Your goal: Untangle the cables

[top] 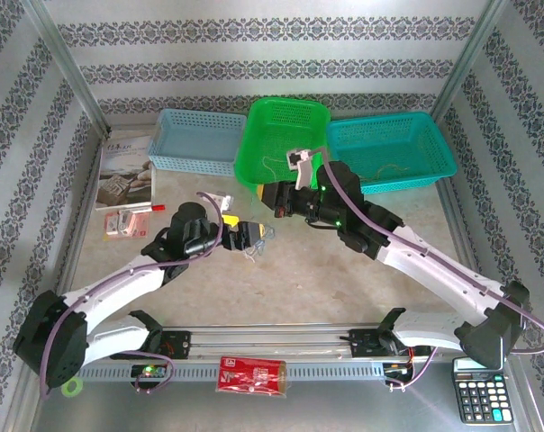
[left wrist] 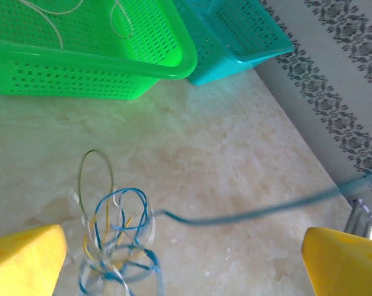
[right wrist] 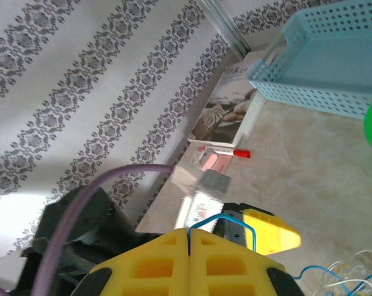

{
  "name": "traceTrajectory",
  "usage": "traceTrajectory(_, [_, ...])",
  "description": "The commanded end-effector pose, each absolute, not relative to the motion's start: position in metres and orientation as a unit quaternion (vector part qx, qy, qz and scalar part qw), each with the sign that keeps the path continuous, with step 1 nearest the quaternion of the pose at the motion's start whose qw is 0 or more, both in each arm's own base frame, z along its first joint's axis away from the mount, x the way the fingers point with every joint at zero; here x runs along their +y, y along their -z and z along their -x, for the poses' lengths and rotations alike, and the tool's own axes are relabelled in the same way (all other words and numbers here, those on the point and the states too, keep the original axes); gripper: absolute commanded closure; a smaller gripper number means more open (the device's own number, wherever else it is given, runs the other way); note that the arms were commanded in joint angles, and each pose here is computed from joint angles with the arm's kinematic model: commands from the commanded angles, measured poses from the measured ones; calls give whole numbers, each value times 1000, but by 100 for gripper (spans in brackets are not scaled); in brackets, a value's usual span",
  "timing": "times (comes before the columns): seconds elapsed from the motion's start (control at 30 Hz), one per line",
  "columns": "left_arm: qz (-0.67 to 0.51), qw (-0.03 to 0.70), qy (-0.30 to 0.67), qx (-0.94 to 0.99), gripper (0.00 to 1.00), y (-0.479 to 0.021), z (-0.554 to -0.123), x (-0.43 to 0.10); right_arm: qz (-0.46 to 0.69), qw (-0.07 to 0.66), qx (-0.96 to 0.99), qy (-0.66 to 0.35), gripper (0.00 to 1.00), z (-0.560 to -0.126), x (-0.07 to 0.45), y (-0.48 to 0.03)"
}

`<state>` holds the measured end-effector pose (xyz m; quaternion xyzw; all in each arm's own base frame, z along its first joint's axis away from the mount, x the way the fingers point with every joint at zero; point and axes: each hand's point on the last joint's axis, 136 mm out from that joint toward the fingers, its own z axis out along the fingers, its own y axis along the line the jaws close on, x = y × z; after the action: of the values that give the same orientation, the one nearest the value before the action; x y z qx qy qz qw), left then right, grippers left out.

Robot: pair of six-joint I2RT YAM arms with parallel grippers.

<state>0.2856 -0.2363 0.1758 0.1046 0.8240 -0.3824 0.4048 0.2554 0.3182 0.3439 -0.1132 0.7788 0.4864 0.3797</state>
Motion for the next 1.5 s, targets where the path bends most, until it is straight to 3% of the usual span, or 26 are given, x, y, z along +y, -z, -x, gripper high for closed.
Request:
traceTrajectory(0.0, [-111, 452, 382, 799, 6, -201, -303, -245, 129, 398, 754, -506, 100, -246, 316, -376])
traceTrajectory(0.43, [-109, 428, 396, 805, 53, -162, -305, -254, 138, 436, 719, -523, 100, -251, 309, -438])
traceTrajectory(0.57, [-108, 416, 395, 812, 63, -147, -303, -255, 136, 450, 693, -546, 100, -253, 305, -470])
traceTrajectory(0.83, [-104, 394, 396, 823, 71, -122, -304, -259, 135, 488, 649, -567, 100, -252, 291, -528])
traceTrajectory(1.17, [-101, 388, 400, 824, 69, -117, -300, -258, 117, 523, 630, -562, 100, -253, 265, -551])
traceTrajectory(1.47, [-106, 405, 392, 819, 36, -140, -289, -247, 110, 496, 674, -537, 100, -264, 268, -494])
